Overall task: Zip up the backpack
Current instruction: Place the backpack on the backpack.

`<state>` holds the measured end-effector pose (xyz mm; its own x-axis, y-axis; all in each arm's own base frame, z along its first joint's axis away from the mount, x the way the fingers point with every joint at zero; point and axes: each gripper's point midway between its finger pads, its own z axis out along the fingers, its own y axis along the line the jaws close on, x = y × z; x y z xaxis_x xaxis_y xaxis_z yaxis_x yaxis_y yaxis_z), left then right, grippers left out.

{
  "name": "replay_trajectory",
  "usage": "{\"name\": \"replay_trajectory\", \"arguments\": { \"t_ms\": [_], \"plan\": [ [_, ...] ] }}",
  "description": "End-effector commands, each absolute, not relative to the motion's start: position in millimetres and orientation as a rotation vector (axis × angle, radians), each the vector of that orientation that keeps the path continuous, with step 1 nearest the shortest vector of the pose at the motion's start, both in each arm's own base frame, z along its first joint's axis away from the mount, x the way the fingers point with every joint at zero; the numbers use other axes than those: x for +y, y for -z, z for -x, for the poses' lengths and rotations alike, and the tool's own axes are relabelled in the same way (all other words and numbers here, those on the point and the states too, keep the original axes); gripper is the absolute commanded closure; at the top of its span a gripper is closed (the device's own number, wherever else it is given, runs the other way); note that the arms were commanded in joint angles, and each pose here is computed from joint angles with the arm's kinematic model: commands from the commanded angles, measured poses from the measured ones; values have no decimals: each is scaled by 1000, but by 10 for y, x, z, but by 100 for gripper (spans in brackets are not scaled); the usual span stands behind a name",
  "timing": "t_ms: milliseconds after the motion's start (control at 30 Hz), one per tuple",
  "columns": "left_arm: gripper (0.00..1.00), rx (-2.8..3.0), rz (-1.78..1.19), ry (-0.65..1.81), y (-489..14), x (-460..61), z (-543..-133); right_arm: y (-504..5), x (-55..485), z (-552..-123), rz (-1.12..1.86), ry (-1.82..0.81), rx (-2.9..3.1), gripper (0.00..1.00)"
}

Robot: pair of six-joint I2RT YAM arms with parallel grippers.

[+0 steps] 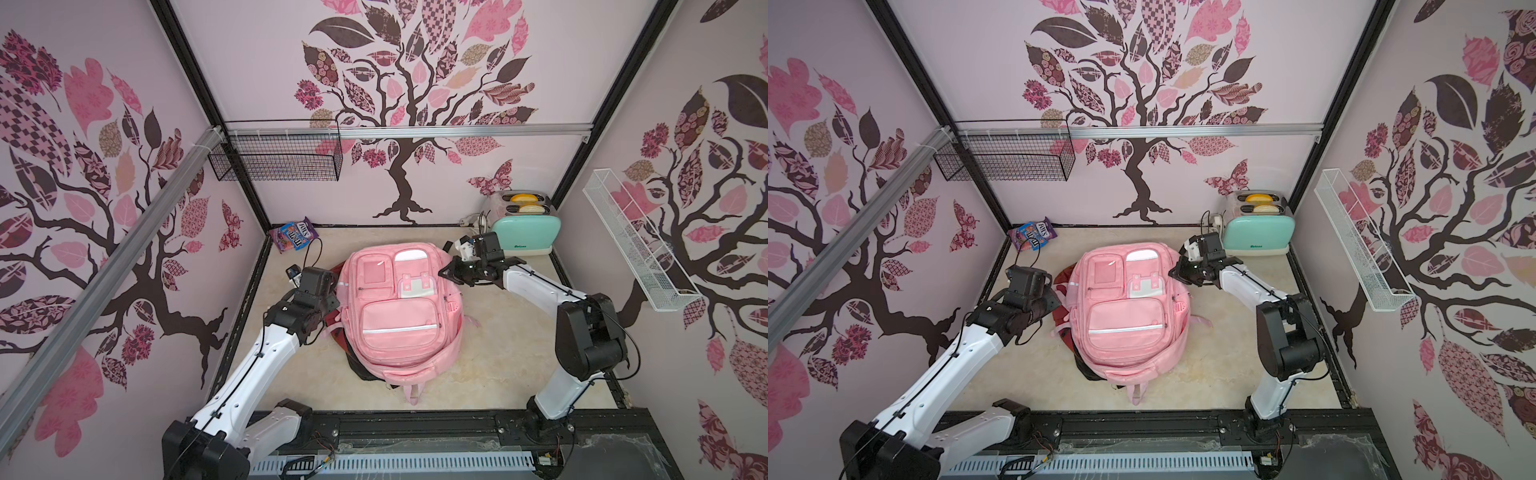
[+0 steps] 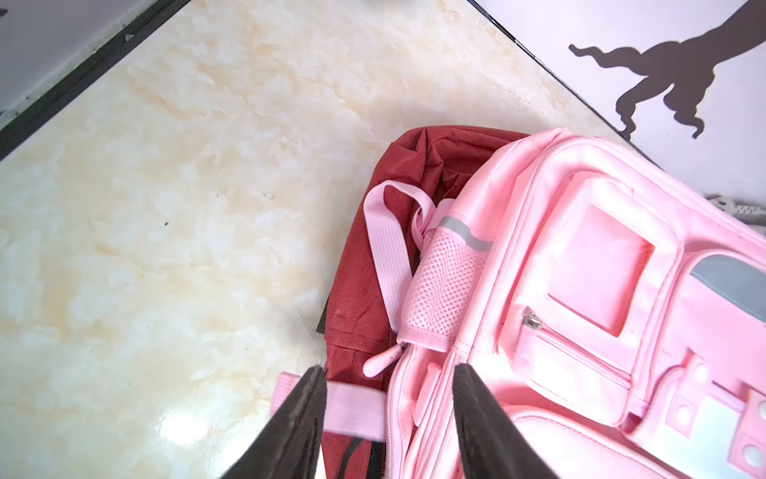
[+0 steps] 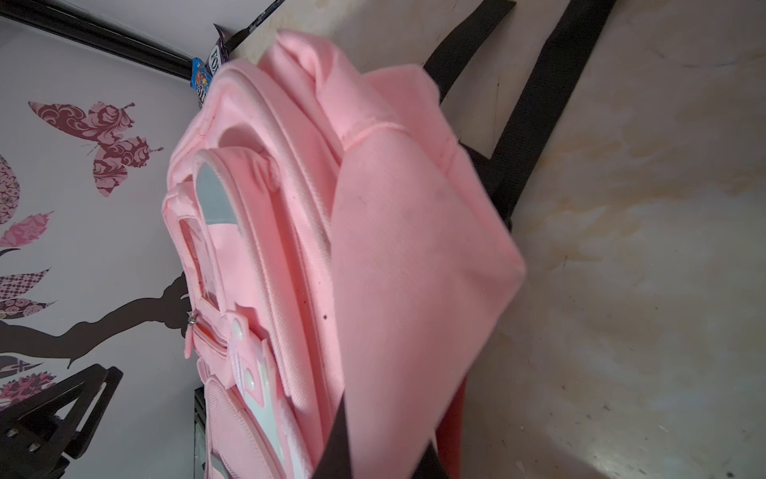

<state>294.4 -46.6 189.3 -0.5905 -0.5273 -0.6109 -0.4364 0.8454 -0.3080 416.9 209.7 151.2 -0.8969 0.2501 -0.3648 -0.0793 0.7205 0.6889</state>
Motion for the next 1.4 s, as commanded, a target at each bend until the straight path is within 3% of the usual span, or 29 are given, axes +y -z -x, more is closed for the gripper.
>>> {"name": "replay_trajectory", "arguments": {
  "t_ms": [0, 233, 600, 1000, 1267, 1367],
  "plan": [
    [45, 2323, 641, 324, -1705, -646, -2850, -1883, 2166, -4366, -104, -1072, 2361, 100],
    [43, 2337, 555, 793, -1382, -1229, -2847, -2042, 2198, -4326, -87, -1119, 2340, 100],
    [42, 2291, 493, 1067, -1258, -1517, -2854, -2025, 2270, -4352, -57, -1152, 2379, 100],
    [43, 2192, 336, 1342, -1317, -1839, -2861, -1610, 2397, -4374, -47, -1189, 2490, 100],
    [50, 2022, 246, 1530, -1526, -1975, -2834, -1348, 2757, -4226, 60, -1160, 2597, 100],
    [59, 2001, 215, 1547, -1603, -2011, -2818, -1273, 2854, -4155, 94, -1122, 2631, 100]
  ]
}}
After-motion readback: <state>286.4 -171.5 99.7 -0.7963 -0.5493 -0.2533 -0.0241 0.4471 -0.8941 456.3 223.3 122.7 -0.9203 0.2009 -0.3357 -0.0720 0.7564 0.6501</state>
